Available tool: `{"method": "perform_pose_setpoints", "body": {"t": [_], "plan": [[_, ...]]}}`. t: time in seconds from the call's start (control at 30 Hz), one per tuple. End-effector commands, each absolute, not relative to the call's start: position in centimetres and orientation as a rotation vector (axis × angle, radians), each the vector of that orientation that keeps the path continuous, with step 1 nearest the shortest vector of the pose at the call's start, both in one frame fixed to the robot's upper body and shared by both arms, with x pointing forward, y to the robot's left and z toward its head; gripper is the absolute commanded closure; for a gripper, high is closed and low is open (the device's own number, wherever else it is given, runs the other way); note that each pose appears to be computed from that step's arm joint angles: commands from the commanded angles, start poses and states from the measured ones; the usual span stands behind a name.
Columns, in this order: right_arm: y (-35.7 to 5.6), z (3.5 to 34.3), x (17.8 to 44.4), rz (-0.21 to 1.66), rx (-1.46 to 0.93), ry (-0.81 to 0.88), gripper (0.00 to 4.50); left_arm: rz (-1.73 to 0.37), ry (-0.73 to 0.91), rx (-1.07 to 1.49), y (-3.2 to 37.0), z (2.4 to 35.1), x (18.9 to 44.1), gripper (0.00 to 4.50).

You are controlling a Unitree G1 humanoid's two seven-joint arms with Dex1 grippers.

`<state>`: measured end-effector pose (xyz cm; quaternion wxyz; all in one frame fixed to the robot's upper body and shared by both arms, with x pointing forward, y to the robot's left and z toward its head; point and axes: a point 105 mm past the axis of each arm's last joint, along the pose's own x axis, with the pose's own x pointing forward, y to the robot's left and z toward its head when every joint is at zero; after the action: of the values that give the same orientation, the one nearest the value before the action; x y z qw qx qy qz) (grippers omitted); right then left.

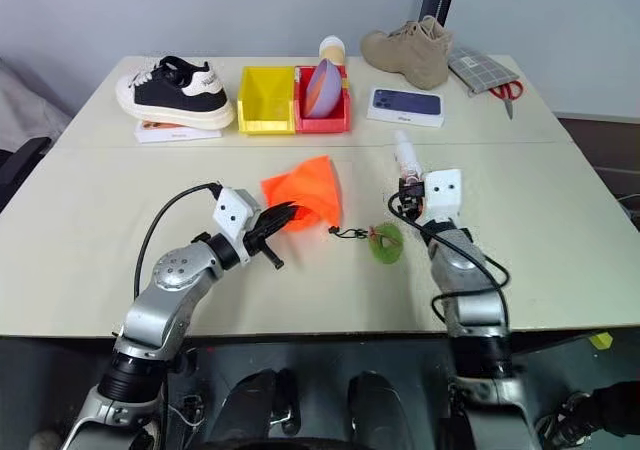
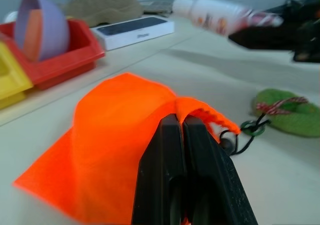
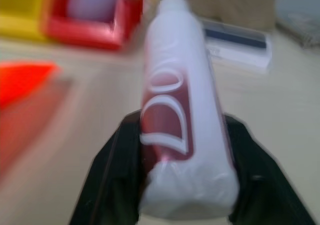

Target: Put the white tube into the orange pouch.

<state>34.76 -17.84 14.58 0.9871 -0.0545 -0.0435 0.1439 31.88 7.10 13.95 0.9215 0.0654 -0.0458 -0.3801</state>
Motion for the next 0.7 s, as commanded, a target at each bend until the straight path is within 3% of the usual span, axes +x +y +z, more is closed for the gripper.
{"method": "perform_pose_setpoints", "body": {"t": [0.03,0.17,0.33,0.7], "plan": [[-15.3,16.5,30.2,0.625,-0.113,-0.105,2.75,-0.807,-0.11,0.066,6.8,15.1,31.8,4.5],[-13.8,15.0,26.0,0.842,-0.065,0.025,2.75,-0.815,-0.096,0.009,7.0,15.7,32.0,4.5],[-11.8,13.8,24.3,0.932,-0.046,0.099,2.75,-0.817,-0.091,-0.019,7.3,16.3,32.2,4.5],[-9.5,12.3,26.7,0.866,-0.084,0.135,2.75,-0.891,-0.089,-0.014,6.9,16.5,31.1,4.5]]}}
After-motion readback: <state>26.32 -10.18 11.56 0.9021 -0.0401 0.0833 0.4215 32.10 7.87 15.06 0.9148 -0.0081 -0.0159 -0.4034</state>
